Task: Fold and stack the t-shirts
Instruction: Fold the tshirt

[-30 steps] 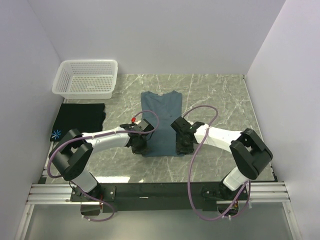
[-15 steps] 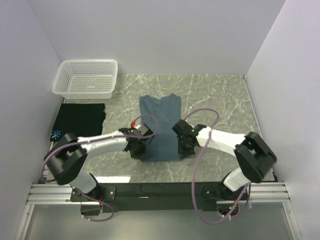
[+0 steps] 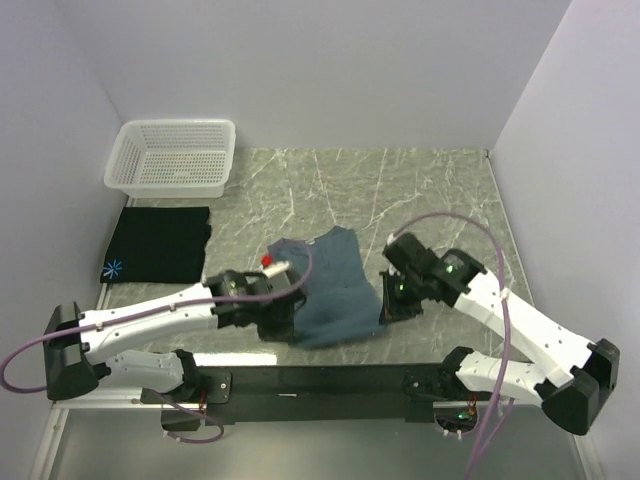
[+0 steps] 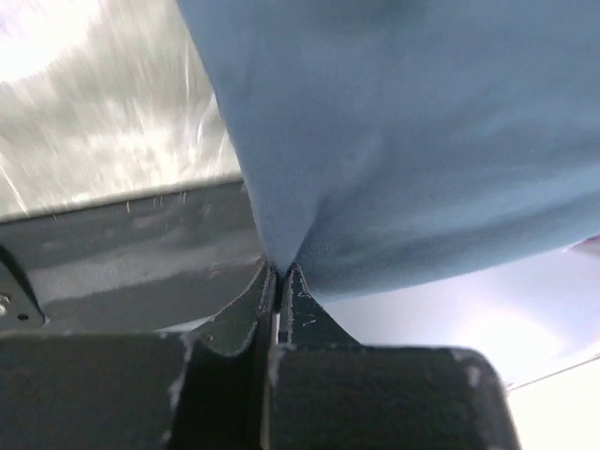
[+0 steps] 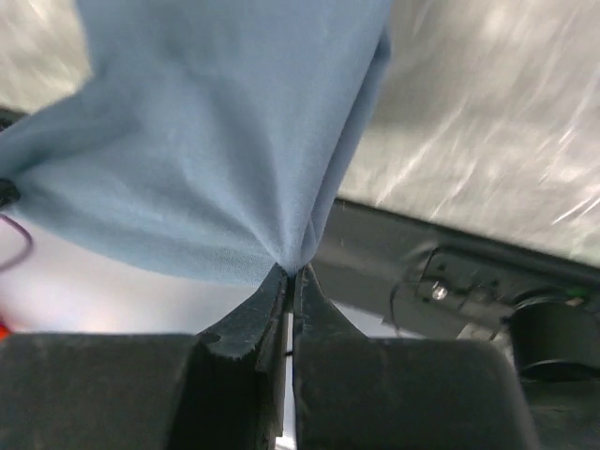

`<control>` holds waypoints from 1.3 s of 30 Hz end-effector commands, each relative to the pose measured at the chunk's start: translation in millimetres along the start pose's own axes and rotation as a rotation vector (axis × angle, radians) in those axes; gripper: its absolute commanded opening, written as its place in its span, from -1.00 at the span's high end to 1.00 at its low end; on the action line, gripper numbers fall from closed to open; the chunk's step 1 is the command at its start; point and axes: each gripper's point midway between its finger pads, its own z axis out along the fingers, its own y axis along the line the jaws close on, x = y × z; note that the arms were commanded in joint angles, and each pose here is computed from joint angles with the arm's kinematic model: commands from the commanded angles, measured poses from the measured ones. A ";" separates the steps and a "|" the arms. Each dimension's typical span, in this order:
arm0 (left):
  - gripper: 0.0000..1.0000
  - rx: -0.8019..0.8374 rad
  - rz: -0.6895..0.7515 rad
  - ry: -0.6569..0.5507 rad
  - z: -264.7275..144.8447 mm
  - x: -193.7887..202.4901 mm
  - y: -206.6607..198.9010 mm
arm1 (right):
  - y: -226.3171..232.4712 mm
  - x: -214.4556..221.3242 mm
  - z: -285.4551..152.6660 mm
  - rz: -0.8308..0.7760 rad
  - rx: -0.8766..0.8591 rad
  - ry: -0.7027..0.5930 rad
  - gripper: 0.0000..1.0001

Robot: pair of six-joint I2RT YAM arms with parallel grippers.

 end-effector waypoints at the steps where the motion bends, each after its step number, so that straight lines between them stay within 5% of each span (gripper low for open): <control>1: 0.99 -0.118 -0.056 -0.134 -23.8 -53.0 29.0 | -21.1 -36.0 -22.4 -0.041 0.117 -0.069 1.00; 7: 0.99 -0.062 -0.104 -0.251 -35.4 -128.3 33.8 | -1.6 -105.3 -36.2 -0.104 0.109 -0.153 1.00; 18: 0.99 -0.064 -0.094 -0.316 -29.6 -202.8 35.2 | 26.7 -193.8 -21.2 -0.142 0.035 -0.193 1.00; 29: 0.99 -0.151 -0.168 -0.375 16.8 -274.1 65.8 | 23.3 -269.5 32.8 -0.108 -0.006 -0.199 1.00; 39: 0.99 -0.247 -0.207 -0.320 78.7 -290.3 90.4 | -4.5 -295.7 97.5 -0.063 0.019 -0.192 1.00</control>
